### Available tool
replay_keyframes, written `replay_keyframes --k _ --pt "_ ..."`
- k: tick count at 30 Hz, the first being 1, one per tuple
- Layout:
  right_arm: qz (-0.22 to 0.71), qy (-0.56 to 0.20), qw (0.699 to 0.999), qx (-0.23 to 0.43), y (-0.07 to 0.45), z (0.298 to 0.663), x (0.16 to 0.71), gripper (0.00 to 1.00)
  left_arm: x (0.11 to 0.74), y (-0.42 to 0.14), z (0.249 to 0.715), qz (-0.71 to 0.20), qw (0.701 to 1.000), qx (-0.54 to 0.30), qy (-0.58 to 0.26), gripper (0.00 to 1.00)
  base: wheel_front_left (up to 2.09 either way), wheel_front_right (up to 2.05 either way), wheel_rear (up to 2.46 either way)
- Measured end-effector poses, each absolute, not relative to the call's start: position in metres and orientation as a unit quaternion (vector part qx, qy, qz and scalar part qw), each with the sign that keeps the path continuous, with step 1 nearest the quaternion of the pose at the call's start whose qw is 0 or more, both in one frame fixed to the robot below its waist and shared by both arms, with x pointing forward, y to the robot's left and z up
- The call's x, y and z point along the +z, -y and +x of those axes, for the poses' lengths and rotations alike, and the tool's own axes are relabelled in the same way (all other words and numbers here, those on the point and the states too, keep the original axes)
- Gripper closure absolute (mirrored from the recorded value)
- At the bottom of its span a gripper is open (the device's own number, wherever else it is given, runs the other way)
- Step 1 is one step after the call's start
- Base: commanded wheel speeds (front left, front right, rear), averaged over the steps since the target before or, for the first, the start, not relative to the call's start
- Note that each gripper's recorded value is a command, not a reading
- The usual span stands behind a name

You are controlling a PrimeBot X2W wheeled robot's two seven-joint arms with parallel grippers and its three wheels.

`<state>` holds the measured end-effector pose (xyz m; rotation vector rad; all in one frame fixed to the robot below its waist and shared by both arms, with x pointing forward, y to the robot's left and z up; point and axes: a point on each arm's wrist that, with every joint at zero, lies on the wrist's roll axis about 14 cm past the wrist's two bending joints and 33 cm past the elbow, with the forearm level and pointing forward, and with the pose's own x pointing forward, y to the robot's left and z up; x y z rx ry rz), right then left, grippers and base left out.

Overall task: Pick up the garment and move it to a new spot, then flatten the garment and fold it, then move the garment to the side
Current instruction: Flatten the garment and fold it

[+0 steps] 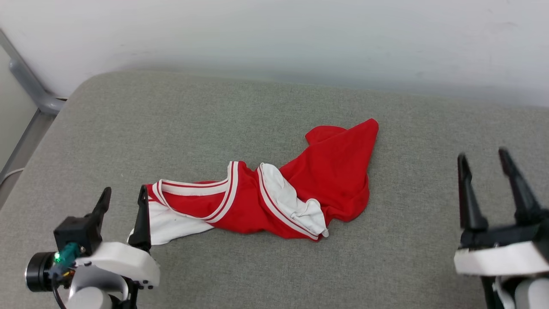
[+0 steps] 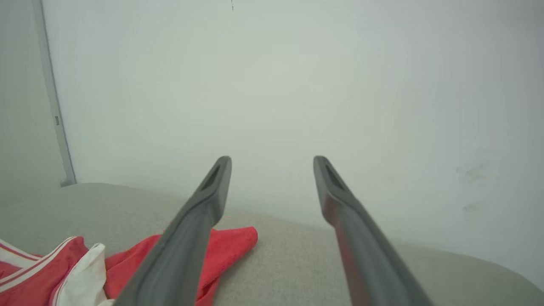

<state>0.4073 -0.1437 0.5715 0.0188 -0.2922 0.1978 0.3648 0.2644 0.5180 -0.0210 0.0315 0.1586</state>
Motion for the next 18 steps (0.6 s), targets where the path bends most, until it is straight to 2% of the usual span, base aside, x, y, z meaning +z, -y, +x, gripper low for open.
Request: replay_keyframes --k 3,9,14,18 --pt "0.001 0.192 0.973 0.126 0.133 0.417 0.603 0.00 0.523 -0.263 0.360 -0.005 0.996 0.094 0.008 0.00 0.00 0.00 0.00" --pt "-0.041 0.249 0.941 0.226 0.090 0.434 0.643 0.00 0.526 -0.263 0.350 0.006 0.992 0.122 0.034 0.00 0.00 0.00 0.00" --pt "-0.056 0.220 0.916 0.332 0.039 0.443 0.639 0.00 0.521 -0.262 0.344 0.009 0.991 0.131 0.036 0.00 0.00 0.00 0.00" --pt "-0.084 0.136 0.895 0.416 0.000 0.446 0.615 0.00 0.519 -0.263 0.344 0.008 0.989 0.140 0.039 0.00 0.00 0.00 0.00"
